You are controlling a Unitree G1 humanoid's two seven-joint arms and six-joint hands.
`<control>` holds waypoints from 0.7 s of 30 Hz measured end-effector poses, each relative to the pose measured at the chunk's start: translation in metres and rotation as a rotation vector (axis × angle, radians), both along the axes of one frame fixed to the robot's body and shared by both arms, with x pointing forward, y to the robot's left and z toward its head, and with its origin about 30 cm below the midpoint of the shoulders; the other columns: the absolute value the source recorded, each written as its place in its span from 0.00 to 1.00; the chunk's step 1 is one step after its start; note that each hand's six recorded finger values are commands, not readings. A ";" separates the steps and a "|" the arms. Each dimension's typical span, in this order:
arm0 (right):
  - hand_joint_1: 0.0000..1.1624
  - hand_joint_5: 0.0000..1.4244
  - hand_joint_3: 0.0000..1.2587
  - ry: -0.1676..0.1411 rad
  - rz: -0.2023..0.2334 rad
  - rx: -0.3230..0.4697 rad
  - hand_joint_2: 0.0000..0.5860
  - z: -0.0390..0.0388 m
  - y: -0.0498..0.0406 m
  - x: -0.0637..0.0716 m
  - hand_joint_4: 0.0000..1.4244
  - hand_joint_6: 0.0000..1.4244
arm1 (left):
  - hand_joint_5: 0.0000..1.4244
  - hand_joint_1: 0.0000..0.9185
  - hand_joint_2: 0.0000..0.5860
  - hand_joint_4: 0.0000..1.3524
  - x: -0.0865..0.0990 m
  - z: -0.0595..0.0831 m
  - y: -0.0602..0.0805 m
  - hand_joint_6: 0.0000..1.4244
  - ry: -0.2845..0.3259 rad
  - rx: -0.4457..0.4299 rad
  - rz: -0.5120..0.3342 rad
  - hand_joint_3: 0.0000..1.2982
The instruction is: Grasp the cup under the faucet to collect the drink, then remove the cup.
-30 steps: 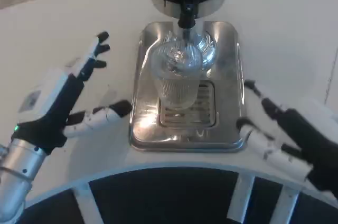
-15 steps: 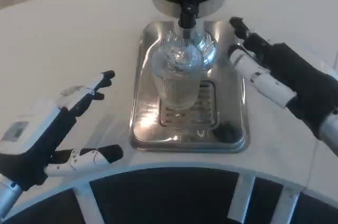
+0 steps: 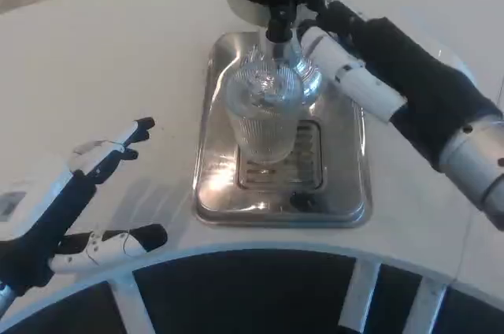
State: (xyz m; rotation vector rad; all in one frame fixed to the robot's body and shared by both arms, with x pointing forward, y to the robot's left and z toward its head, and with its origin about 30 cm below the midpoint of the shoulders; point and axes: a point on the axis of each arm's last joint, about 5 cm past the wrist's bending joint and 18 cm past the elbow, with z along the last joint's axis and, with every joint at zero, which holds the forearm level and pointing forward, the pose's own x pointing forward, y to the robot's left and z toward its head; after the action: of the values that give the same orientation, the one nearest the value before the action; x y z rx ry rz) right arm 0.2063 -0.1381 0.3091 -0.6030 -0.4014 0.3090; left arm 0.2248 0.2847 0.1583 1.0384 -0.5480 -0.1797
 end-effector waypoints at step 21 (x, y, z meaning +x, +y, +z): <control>0.02 0.00 0.00 0.014 0.094 0.023 0.95 0.0125 0.0136 0.012 0.00 0.02 | 0.15 0.00 0.10 0.09 -0.005 0.000 0.005 0.09 0.009 0.002 0.019 0.08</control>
State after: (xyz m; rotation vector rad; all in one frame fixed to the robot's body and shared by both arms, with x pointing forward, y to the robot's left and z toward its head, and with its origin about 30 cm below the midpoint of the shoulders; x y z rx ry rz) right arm 0.2184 -0.1244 0.3217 -0.5604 -0.4203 0.3973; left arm 0.2196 0.2900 0.1586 1.0441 -0.5296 -0.1678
